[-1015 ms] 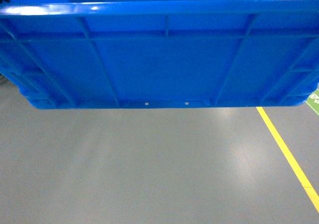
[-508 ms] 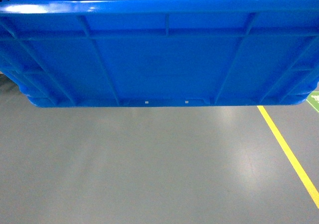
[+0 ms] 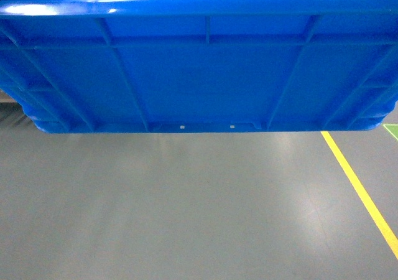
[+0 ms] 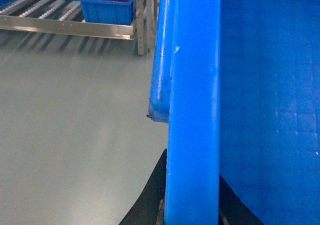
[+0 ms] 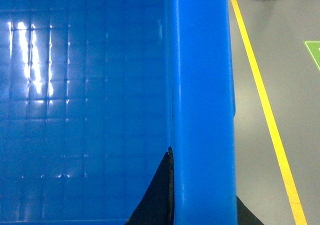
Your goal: Place box next to blue box on left shelf
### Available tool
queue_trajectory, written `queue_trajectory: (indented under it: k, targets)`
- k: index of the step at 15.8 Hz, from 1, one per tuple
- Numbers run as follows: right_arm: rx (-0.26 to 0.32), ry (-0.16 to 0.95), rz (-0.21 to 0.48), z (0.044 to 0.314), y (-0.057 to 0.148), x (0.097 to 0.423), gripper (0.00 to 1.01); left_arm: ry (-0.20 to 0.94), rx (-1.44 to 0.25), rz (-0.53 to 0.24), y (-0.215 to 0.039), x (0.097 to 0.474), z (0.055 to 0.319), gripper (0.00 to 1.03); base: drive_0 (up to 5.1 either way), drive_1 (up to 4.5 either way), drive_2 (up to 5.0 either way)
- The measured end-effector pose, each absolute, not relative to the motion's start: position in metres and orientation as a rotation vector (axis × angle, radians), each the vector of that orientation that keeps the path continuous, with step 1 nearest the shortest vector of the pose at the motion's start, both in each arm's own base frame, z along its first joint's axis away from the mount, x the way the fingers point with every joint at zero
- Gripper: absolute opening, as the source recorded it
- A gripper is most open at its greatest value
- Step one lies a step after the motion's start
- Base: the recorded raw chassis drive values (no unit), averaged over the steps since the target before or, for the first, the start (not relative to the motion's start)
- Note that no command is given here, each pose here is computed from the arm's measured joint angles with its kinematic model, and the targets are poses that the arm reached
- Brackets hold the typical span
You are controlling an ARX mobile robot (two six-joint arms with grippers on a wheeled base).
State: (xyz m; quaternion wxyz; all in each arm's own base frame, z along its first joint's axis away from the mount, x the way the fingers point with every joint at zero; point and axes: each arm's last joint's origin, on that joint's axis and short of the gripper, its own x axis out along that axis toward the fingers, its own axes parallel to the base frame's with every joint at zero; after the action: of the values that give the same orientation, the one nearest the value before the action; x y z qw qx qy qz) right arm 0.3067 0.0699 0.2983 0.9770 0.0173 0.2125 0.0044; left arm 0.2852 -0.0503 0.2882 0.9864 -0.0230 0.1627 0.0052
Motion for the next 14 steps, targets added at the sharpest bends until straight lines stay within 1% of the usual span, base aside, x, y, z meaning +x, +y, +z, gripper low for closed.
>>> queue_trajectory:
  k: [14]
  targets:
    - [0.035,0.426,0.008,0.2985,0.0698,0.3068,0.08,0.326,-0.049,0.011,-0.0503,0.2854,0.2881,0.08,-0.1,4.21,-4.3]
